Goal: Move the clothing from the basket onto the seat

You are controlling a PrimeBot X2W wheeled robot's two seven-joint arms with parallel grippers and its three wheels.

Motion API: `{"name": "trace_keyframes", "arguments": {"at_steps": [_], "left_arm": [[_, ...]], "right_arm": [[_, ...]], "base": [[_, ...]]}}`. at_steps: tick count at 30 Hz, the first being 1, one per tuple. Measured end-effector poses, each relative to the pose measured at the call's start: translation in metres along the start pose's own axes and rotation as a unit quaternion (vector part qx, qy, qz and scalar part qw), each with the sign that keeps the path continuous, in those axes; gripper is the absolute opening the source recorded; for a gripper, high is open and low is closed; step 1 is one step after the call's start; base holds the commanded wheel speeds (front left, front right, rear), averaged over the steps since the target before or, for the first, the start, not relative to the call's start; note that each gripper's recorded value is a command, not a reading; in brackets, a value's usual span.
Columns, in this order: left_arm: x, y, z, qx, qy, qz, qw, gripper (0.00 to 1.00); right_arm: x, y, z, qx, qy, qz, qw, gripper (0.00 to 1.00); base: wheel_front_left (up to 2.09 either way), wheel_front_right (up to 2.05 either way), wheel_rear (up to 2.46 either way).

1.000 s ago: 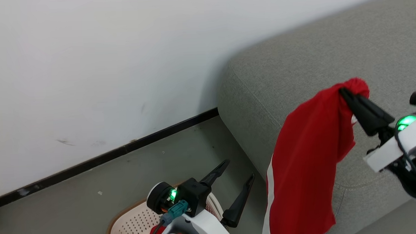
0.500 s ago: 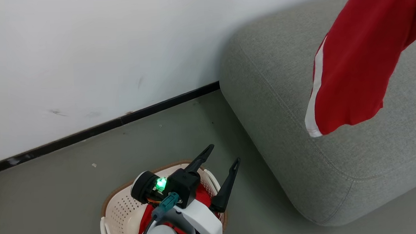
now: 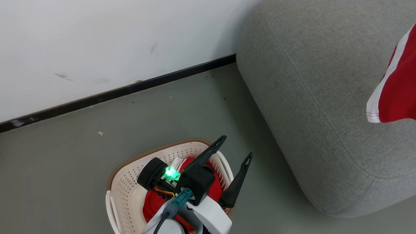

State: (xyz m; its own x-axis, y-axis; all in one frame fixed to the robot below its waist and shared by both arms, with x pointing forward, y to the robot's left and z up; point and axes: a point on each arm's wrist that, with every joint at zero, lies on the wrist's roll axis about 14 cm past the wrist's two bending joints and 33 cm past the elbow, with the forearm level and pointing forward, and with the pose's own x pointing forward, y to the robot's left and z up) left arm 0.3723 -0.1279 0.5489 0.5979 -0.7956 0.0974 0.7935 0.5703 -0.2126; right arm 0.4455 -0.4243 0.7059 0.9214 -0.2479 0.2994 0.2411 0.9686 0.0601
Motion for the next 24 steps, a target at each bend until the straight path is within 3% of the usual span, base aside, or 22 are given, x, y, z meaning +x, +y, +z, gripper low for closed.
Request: {"name": "trace_keyframes", "arguments": {"at_steps": [11,24], "left_arm": [[0.004,0.009,-0.009,0.000,0.015,-0.007,1.000,1.00],[0.010,0.032,-0.016,0.000,0.018,0.002,1.000,1.00]], "right_arm": [[0.027,-0.033,-0.013,-0.054,-0.002,-0.052,0.997,0.00],[0.061,-0.011,-0.054,-0.123,0.023,-0.030,0.992,0.00]], "base": [[0.00,0.00,0.00],[0.00,0.00,0.00]]}}
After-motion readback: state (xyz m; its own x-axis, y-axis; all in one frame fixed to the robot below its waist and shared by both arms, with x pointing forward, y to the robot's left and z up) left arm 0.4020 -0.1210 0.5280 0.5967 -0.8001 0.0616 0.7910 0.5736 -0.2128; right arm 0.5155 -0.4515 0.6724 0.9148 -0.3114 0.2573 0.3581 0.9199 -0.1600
